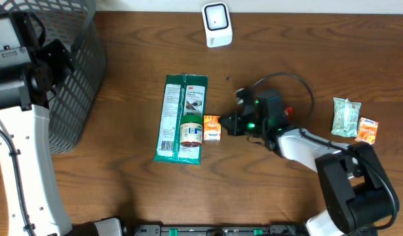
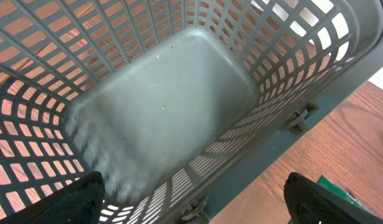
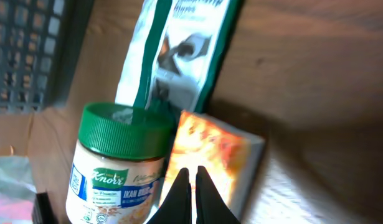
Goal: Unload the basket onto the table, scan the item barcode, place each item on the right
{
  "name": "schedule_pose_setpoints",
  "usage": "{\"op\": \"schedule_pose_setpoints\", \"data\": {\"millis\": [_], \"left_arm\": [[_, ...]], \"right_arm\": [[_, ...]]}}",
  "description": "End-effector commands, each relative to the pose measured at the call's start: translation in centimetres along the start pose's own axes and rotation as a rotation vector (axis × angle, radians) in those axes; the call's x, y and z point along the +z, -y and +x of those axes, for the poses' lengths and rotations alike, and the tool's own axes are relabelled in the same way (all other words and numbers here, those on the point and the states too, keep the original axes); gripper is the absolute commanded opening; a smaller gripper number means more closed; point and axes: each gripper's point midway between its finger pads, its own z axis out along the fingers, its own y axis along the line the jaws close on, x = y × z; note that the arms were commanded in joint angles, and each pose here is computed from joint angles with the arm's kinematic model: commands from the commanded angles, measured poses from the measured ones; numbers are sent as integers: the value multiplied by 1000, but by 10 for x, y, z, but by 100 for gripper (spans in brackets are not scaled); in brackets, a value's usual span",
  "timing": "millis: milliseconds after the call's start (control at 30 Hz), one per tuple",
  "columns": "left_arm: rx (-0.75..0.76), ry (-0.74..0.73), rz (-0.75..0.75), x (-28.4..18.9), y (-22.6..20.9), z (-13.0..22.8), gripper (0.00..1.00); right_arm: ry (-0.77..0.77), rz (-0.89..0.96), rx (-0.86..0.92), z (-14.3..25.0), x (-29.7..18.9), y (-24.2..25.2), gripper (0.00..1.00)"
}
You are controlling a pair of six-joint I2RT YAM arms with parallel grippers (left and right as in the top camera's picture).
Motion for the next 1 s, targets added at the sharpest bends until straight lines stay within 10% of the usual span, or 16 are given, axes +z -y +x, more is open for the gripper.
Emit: {"op": "schedule_pose_setpoints", "data": {"millis": [0, 967], "left_arm": [[4, 11, -13, -2, -4, -3, 92], [4, 11, -13, -2, -4, -3, 92]], "right_arm": [[-9, 64, -27, 11, 12, 2, 2], [-94, 308, 11, 41, 3, 48, 1]]}}
